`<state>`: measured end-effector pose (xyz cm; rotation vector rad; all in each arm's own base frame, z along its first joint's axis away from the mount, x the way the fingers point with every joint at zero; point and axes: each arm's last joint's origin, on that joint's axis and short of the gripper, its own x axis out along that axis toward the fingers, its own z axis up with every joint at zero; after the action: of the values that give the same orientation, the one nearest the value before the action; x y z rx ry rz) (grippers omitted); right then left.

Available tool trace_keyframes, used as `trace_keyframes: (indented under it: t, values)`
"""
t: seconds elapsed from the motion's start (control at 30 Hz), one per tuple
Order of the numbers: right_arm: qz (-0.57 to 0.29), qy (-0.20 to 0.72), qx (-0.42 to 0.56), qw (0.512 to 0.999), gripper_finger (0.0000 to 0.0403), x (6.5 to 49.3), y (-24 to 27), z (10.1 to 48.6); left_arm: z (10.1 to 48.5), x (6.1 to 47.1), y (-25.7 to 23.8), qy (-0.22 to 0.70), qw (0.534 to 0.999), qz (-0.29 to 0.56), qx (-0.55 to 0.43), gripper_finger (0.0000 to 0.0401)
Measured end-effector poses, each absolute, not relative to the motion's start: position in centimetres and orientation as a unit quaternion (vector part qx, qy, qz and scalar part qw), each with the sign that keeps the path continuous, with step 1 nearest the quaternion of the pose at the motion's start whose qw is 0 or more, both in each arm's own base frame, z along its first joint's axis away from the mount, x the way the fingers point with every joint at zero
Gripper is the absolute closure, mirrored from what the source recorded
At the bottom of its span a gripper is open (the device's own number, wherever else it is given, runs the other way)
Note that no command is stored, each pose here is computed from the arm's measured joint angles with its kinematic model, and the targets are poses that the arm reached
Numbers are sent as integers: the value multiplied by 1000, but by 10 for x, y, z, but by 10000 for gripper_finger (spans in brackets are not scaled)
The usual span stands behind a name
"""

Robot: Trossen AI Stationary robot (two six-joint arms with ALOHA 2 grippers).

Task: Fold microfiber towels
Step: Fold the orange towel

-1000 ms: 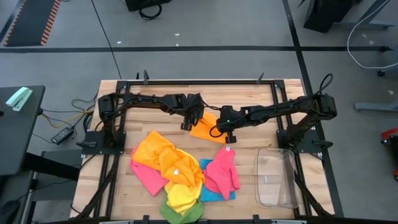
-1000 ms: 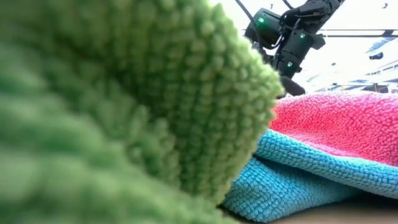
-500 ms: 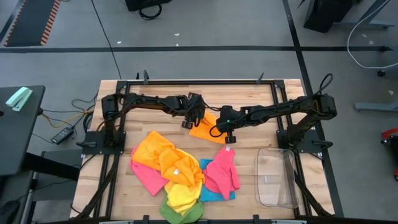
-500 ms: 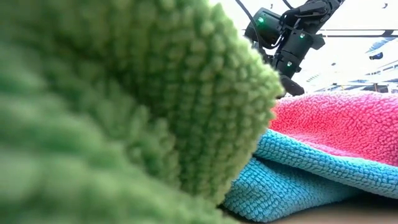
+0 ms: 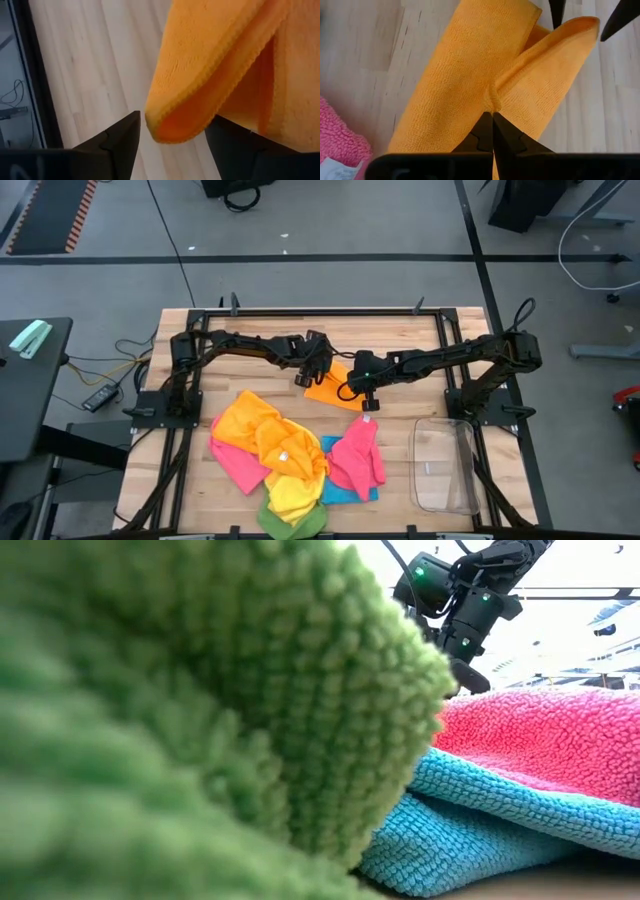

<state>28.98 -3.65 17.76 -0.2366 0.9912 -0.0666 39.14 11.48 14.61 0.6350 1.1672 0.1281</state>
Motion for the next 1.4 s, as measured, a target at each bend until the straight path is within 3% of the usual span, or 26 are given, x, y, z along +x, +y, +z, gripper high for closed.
trace_keyframes:
  t: [0.27, 1.0, 1.4]
  values:
    - [-33, 472, -113, 874, 400, 290, -37, 178, 146, 391, 115, 541, 785, 57, 295, 208]
    - [-41, 480, -115, 869, 400, 289, -37, 177, 151, 391, 96, 548, 784, 45, 288, 389]
    - [-47, 489, -125, 862, 395, 285, -46, 178, 178, 382, 90, 539, 797, 62, 267, 345]
